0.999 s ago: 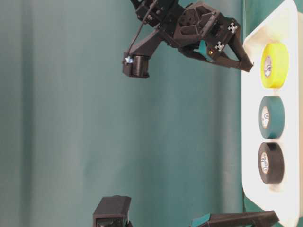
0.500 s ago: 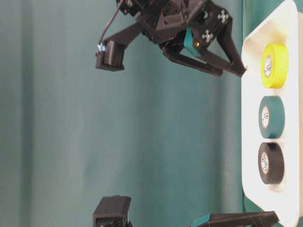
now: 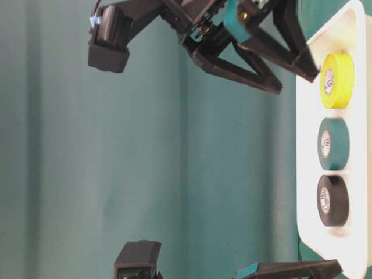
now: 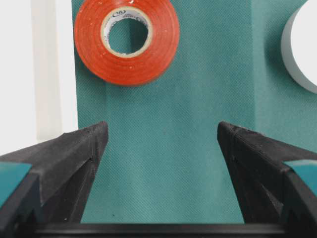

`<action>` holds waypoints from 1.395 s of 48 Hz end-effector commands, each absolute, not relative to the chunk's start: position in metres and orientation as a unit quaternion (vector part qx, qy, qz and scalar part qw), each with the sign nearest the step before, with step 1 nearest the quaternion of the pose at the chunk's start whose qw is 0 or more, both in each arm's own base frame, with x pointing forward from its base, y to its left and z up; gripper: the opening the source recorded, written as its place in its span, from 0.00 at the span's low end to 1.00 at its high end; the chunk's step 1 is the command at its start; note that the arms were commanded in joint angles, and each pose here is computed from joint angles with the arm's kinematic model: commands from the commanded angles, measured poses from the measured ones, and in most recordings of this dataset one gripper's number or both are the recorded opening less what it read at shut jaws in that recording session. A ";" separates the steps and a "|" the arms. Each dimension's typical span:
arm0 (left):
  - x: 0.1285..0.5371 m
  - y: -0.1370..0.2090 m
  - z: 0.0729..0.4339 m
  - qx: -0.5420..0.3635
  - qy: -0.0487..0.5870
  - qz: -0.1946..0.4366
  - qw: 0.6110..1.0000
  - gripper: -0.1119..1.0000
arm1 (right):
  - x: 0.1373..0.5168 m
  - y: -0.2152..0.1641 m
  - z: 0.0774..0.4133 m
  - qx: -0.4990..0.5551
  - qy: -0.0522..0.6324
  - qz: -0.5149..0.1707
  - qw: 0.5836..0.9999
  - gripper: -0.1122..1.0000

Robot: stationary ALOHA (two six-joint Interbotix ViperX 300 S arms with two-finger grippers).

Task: Put the tape alternately from left to right into the white case.
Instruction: 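Raise the right gripper from the tray and move it over the blue tape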

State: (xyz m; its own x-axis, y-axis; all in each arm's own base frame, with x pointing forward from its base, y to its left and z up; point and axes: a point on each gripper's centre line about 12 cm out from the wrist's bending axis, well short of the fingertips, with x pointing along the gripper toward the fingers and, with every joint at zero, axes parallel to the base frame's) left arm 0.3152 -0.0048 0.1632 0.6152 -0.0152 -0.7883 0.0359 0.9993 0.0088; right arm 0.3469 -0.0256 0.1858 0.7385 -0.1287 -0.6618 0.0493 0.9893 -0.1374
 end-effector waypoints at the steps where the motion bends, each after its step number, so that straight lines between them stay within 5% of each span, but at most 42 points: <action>1: 0.320 -0.006 0.173 0.012 0.423 -0.016 0.906 0.63 | 0.347 -0.016 0.194 -0.055 0.345 -0.037 0.936 0.89; 40: 0.321 -0.006 0.174 0.012 0.422 -0.015 0.906 0.63 | 0.344 -0.001 0.190 -0.053 0.348 -0.018 0.936 0.89; 67: 0.322 -0.006 0.174 0.012 0.421 -0.015 0.907 0.63 | 0.336 0.054 0.178 -0.023 0.363 0.035 0.931 0.89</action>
State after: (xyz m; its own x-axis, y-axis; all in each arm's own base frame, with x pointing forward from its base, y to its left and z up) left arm 0.3156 -0.0047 0.1637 0.6164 -0.0148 -0.7873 0.0368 0.9993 0.0101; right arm 0.3348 0.0469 0.1725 0.7215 0.0273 -0.6919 -0.0697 0.9970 -0.0333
